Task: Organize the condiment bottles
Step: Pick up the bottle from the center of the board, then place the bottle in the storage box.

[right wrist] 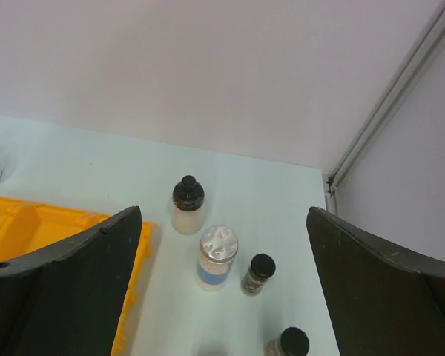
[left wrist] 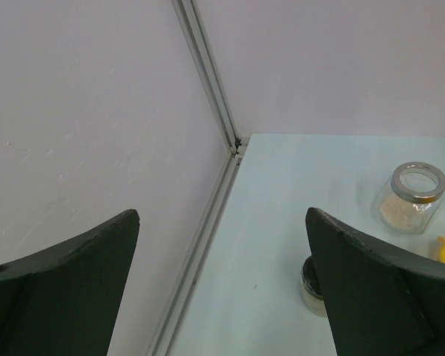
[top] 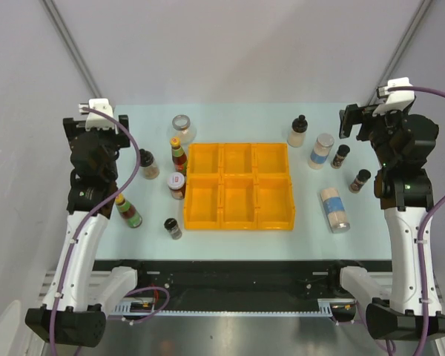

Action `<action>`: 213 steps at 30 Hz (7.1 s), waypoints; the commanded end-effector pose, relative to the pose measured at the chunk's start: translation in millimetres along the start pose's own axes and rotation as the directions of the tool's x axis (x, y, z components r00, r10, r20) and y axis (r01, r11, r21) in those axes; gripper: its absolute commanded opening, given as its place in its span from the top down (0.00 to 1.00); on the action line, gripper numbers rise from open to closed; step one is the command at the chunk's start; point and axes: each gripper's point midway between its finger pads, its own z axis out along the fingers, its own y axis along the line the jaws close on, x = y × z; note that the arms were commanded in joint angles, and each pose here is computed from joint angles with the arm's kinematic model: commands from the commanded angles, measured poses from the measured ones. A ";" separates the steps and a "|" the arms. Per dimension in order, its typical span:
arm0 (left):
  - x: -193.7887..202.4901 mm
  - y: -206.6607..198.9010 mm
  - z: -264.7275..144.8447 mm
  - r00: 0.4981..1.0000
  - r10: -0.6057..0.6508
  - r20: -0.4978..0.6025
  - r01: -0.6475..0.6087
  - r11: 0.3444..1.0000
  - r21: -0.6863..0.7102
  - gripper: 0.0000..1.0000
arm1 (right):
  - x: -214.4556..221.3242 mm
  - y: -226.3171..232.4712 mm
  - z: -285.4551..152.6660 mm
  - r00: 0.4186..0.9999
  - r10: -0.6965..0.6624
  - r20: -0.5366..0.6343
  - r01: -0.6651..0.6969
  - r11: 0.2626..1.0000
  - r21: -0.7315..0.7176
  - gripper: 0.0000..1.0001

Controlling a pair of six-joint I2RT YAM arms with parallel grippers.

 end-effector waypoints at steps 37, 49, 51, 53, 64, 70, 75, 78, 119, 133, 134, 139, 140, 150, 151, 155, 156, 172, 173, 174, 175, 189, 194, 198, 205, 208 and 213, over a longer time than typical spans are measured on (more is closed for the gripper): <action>22.1 -194.9 143.2 0.988 0.092 -0.121 0.014 0.737 0.675 0.00 | 42.7 51.7 17.4 0.954 -0.295 -0.052 0.274 0.931 -0.242 0.00; 71.4 -264.6 189.9 0.949 0.270 -0.164 -0.006 0.535 0.845 0.00 | 69.2 62.3 38.2 0.917 -0.378 -0.124 0.342 0.908 -0.243 0.00; 92.9 -270.1 191.7 0.941 0.290 -0.177 -0.006 0.536 0.844 0.00 | 73.1 63.6 40.8 0.911 -0.390 -0.135 0.351 0.905 -0.242 0.00; 106.8 -275.5 193.2 0.933 0.309 -0.183 -0.008 0.527 0.850 0.00 | 76.7 65.9 43.0 0.904 -0.402 -0.143 0.360 0.899 -0.247 0.00; 155.6 -289.7 197.6 0.902 0.379 -0.206 -0.002 0.481 0.877 0.07 | 84.3 69.9 47.4 0.884 -0.435 -0.170 0.389 0.888 -0.246 0.00; 173.4 -292.1 203.8 0.893 0.385 -0.232 0.013 0.493 0.870 0.07 | 85.6 72.5 47.4 0.883 -0.436 -0.175 0.387 0.886 -0.255 0.00; 182.9 -295.0 203.9 0.887 0.392 -0.242 0.022 0.488 0.873 0.09 | 86.7 71.5 49.0 0.881 -0.437 -0.182 0.388 0.887 -0.252 0.00; 188.2 -294.7 203.8 0.883 0.396 -0.250 0.029 0.486 0.874 0.14 | 89.9 72.8 50.6 0.877 -0.441 -0.190 0.389 0.885 -0.257 0.00; -6.8 -308.0 190.4 0.986 0.150 0.067 -0.141 0.566 0.812 1.00 | 97.6 71.8 56.0 0.866 -0.451 -0.215 0.400 0.884 -0.242 0.00; -58.2 -305.5 139.8 0.991 0.137 0.002 -0.091 0.647 0.757 1.00 | 98.0 74.2 57.0 0.858 -0.468 -0.213 0.418 0.876 -0.240 0.00; -58.8 -302.8 131.5 0.992 0.127 -0.021 -0.066 0.643 0.763 1.00 | 98.9 74.6 56.7 0.856 -0.470 -0.215 0.420 0.875 -0.242 0.00; -65.1 -290.1 104.9 0.993 0.101 -0.053 -0.025 0.647 0.762 1.00 | 97.4 75.4 56.0 0.856 -0.473 -0.208 0.423 0.873 -0.241 0.00; -63.9 -290.5 101.7 0.993 0.105 -0.061 -0.023 0.651 0.759 1.00 | 96.5 75.9 55.9 0.856 -0.474 -0.206 0.426 0.872 -0.240 0.00; -24.0 -293.4 47.3 0.966 0.153 -0.208 0.071 0.618 0.783 1.00 | 94.2 75.8 53.3 0.857 -0.477 -0.196 0.431 0.871 -0.236 0.00; -19.0 -294.8 38.4 0.964 0.149 -0.219 0.086 0.608 0.789 1.00 | 93.9 75.2 53.3 0.857 -0.475 -0.197 0.429 0.872 -0.235 0.00; -11.5 -307.9 15.3 0.954 0.131 -0.272 0.154 0.564 0.811 1.00 | 93.9 75.5 53.3 0.858 -0.475 -0.196 0.429 0.872 -0.236 0.01; -11.2 -311.4 9.4 0.951 0.127 -0.282 0.171 0.545 0.821 1.00 | 94.6 75.6 53.2 0.857 -0.476 -0.198 0.430 0.872 -0.236 0.00; 1.2 -367.2 -22.4 0.921 0.090 -0.380 0.280 0.527 0.803 1.00 | 93.2 73.7 51.9 0.857 -0.476 -0.198 0.432 0.872 -0.229 0.00; 0.7 -372.3 -23.2 0.921 0.088 -0.379 0.280 0.525 0.804 1.00 | 93.4 73.7 51.5 0.857 -0.475 -0.198 0.431 0.873 -0.228 0.00; 0.5 -375.2 -22.4 0.917 0.080 -0.391 0.293 0.529 0.796 1.00 | 93.0 73.6 51.6 0.857 -0.476 -0.197 0.432 0.872 -0.228 0.00; 4.8 -382.3 -18.3 0.911 0.081 -0.404 0.302 0.534 0.790 1.00 | 93.2 73.6 51.3 0.858 -0.475 -0.197 0.431 0.873 -0.228 0.00; 70.3 -425.3 27.7 0.858 0.054 -0.511 0.348 0.672 0.654 1.00 | 95.9 75.5 51.6 0.853 -0.483 -0.196 0.437 0.868 -0.237 0.00; 95.6 -438.7 30.8 0.838 0.080 -0.539 0.351 0.678 0.646 1.00 | 99.2 76.3 53.3 0.848 -0.489 -0.203 0.442 0.865 -0.240 0.00; 115.5 -448.7 27.5 0.821 0.118 -0.558 0.354 0.662 0.661 1.00 | 102.7 78.0 55.9 0.845 -0.493 -0.206 0.444 0.863 -0.242 0.00; 138.0 -459.1 20.4 0.802 0.193 -0.565 0.343 0.626 0.701 0.98 | 107.3 80.7 58.4 0.843 -0.494 -0.214 0.443 0.862 -0.247 0.00; 134.5 -461.3 16.6 0.809 0.195 -0.554 0.350 0.599 0.721 0.83 | 108.0 79.6 58.8 0.841 -0.495 -0.217 0.444 0.862 -0.246 0.00; 127.2 -467.1 1.0 0.814 0.195 -0.548 0.389 0.517 0.763 0.54 | 108.5 79.8 60.2 0.840 -0.496 -0.220 0.445 0.862 -0.244 0.00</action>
